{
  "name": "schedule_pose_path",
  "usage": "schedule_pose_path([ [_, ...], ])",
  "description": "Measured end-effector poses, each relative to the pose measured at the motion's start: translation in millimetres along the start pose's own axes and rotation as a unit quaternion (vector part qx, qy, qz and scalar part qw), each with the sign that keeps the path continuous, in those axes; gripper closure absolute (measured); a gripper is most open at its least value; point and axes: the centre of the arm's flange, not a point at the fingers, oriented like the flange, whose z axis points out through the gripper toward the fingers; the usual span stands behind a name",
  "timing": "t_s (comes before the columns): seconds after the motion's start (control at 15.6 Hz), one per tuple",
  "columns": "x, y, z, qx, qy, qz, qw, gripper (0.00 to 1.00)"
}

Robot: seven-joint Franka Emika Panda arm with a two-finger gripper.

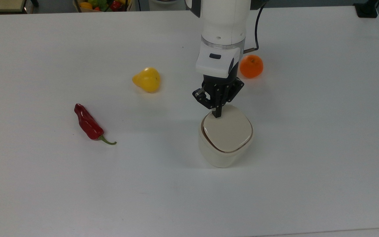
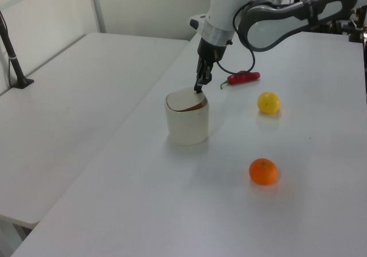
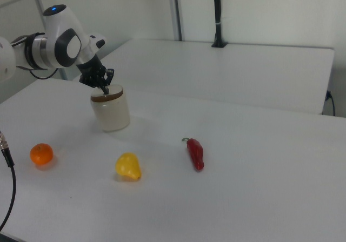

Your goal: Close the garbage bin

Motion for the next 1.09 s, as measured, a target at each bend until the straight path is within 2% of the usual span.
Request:
schedule_pose_path([
  [1.09, -5, -3, 22, 0.004, -0.017, -0.007, 0.9998, 0.99],
])
